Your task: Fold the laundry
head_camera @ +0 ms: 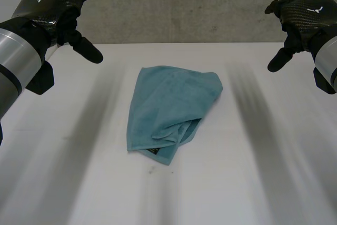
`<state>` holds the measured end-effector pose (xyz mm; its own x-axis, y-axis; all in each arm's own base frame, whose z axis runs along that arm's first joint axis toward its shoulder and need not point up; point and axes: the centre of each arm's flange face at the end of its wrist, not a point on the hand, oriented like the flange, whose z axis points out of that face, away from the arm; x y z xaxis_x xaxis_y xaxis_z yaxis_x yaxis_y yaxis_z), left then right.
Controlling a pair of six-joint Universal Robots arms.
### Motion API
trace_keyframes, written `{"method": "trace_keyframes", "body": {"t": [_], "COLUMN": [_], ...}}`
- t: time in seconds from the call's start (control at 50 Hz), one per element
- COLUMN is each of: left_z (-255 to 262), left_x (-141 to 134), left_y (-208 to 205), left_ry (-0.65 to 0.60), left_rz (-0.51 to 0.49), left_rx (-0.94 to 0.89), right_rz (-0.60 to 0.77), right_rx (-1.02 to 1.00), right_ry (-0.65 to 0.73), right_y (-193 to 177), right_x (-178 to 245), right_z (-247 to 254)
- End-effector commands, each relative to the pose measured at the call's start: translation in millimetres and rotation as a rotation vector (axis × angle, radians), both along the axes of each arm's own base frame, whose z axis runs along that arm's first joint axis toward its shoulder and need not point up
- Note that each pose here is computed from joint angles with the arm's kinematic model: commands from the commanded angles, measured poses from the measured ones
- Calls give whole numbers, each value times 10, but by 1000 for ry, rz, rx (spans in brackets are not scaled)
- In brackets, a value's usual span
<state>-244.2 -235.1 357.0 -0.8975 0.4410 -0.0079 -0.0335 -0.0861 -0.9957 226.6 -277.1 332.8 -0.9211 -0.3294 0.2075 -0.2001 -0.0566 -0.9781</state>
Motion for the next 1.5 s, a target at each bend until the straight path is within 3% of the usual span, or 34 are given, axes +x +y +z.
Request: {"method": "trace_keyframes", "body": {"t": [0.02,0.14,0.36,0.52,0.56,0.66,0.84,0.96,1.04,1.16,1.2,1.22,1.26,1.36,1.5], "left_z": [-1,-29,-358,-877,-962,-1236,-1410,-1471,-1460,-1431,-1413,-1412,-1399,-1345,-1332], "left_x": [0,-2,-67,-133,-103,34,220,297,305,278,244,244,220,71,-216], "left_y": [-1,-4,-121,-125,-120,-87,36,115,127,96,83,82,80,119,122], "left_ry": [0,-4,-36,-33,-21,-19,-30,-36,-34,-20,-8,-8,-2,27,148], "left_rz": [0,0,1,42,71,145,185,202,201,184,160,159,142,57,-24], "left_rx": [0,9,112,294,329,394,425,448,444,420,400,400,392,384,382], "right_rz": [2,14,200,460,577,686,725,620,561,528,491,490,443,386,393], "right_rx": [-2,-5,57,50,20,13,-55,-156,-208,-263,-327,-328,-357,-376,-338], "right_ry": [1,9,135,269,315,347,374,500,554,517,437,436,312,148,135], "right_y": [-1,3,47,217,317,341,205,10,-72,-97,-65,-64,6,155,348], "right_x": [2,12,208,729,987,1288,1679,1798,1805,1818,1775,1775,1695,1502,1380], "right_z": [1,1,-344,-733,-873,-1177,-1706,-1956,-1889,-1588,-1087,-1084,-600,-28,22]}}
